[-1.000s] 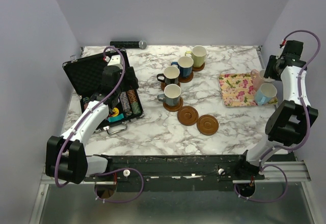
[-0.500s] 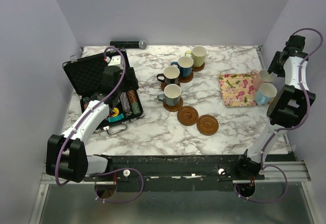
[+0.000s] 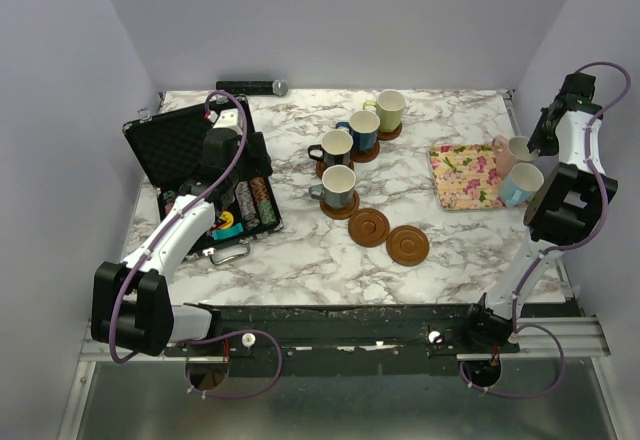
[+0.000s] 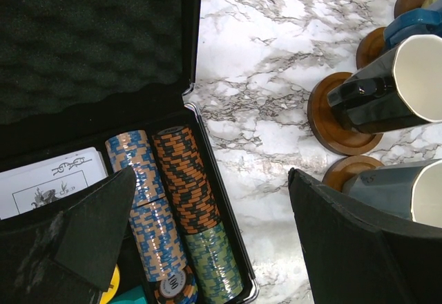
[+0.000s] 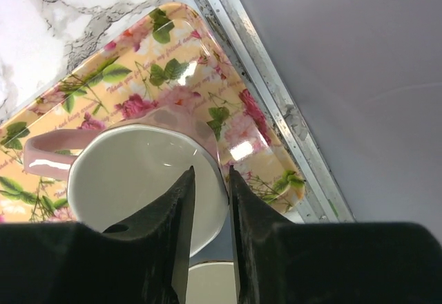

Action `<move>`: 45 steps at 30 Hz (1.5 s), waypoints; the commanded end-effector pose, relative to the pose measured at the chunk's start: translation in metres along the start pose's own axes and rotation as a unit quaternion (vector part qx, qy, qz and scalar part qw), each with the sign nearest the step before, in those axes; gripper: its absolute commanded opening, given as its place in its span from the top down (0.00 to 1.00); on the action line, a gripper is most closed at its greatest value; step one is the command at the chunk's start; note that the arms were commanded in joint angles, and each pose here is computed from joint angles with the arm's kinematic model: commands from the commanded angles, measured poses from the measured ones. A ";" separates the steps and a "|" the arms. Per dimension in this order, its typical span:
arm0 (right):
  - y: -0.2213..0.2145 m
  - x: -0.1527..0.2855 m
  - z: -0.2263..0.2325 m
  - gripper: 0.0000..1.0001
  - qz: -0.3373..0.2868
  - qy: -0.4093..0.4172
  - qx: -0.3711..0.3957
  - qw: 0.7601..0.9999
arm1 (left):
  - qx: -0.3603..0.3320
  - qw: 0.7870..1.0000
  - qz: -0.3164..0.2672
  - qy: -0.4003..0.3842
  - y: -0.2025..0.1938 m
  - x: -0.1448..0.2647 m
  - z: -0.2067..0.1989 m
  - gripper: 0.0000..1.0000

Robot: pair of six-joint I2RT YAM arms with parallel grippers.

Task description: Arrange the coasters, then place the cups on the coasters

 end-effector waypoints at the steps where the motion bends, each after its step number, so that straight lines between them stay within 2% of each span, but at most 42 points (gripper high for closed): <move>1: -0.012 -0.010 0.000 0.69 0.028 0.003 -0.004 1.000 | 0.003 1.000 -0.016 0.009 0.009 0.002 -0.001 0.01; 7: -0.015 -0.016 0.003 0.83 0.031 0.022 0.003 0.999 | 0.004 1.000 -0.019 0.010 0.010 0.002 -0.001 0.01; 11: -0.012 -0.017 0.005 0.99 0.016 0.043 0.019 0.999 | 0.002 1.000 -0.021 0.007 0.012 0.002 -0.002 0.01; 15: -0.004 -0.010 0.008 0.99 -0.010 0.067 0.021 0.997 | 0.000 1.000 -0.025 0.004 0.015 0.002 -0.004 0.01; 24: 0.011 0.027 0.016 0.99 -0.122 0.085 0.053 0.988 | -0.001 0.999 -0.032 -0.007 0.024 0.002 -0.009 0.01; 36: 0.030 0.068 0.033 0.99 -0.201 0.104 0.111 0.968 | -0.003 0.999 -0.037 -0.017 0.026 0.008 -0.011 0.01; 41: 0.031 0.094 0.044 0.99 -0.231 0.131 0.152 0.952 | -0.003 0.999 -0.039 -0.021 0.024 0.011 -0.011 0.01; 45: 0.025 0.114 0.063 0.99 -0.240 0.202 0.195 0.929 | -0.002 0.999 -0.036 -0.028 0.022 0.011 -0.011 0.01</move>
Point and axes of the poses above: each gripper's point midway between its finger pads, its own x axis back along the fingers, its own z axis along the line the jaws close on, y = z × x, the point moved 10 cm from there along x, back along the fingers, and after that the axes turned 10 degrees about x, right-handed, at the moved point
